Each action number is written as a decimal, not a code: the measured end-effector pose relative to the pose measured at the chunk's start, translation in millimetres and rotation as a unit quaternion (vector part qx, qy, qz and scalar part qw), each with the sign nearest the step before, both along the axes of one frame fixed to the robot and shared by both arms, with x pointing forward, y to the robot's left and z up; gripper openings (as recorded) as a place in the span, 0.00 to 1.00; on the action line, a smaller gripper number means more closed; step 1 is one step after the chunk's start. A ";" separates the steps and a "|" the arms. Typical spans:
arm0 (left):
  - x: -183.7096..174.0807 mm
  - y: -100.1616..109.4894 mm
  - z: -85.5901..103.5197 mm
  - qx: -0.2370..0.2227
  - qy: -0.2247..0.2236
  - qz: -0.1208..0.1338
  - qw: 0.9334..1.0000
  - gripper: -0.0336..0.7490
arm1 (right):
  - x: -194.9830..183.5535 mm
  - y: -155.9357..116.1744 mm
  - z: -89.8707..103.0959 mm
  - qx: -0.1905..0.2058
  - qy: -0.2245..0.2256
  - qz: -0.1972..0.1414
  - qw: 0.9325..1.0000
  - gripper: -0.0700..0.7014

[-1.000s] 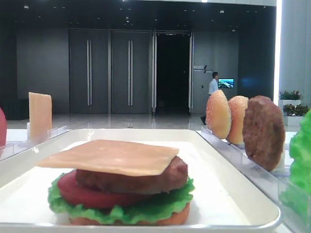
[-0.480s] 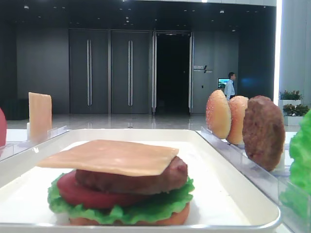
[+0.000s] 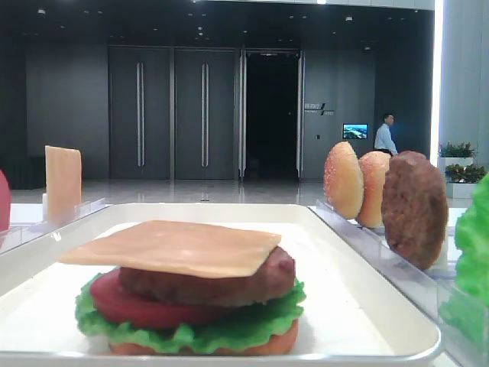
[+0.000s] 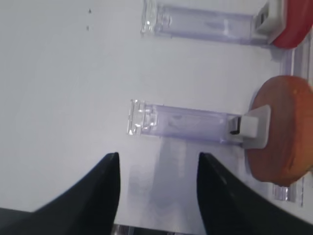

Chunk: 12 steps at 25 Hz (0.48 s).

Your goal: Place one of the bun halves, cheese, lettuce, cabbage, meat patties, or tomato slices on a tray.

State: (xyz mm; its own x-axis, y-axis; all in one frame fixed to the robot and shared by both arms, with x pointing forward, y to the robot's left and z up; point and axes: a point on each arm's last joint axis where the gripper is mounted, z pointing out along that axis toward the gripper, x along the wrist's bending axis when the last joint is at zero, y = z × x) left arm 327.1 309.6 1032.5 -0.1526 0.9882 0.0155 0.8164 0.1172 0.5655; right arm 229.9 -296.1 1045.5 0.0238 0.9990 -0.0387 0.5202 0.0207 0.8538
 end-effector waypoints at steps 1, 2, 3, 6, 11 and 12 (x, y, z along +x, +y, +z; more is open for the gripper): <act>-4.4 0.0 2.7 -0.001 -0.015 0.000 1.000 0.54 | 0.0 0.0 0.0 0.000 0.000 0.000 1.000 0.70; -9.7 0.0 5.6 -0.002 -0.033 0.000 0.999 0.54 | 0.0 0.0 0.0 0.000 0.000 0.000 1.000 0.70; -14.9 -0.2 8.3 -0.005 -0.051 0.000 0.999 0.54 | 0.0 0.0 0.0 0.000 0.000 0.000 1.000 0.70; -28.6 -0.9 14.0 -0.012 -0.095 0.000 0.995 0.54 | 0.0 0.0 0.0 0.000 0.000 0.000 1.000 0.70; -47.8 -4.7 17.7 -0.030 -0.139 -0.017 0.990 0.54 | 0.0 0.0 0.0 0.000 0.000 0.000 1.000 0.70; -50.5 -5.5 18.0 -0.032 -0.144 -0.022 0.989 0.54 | 0.0 0.0 0.0 0.000 0.000 0.000 1.000 0.70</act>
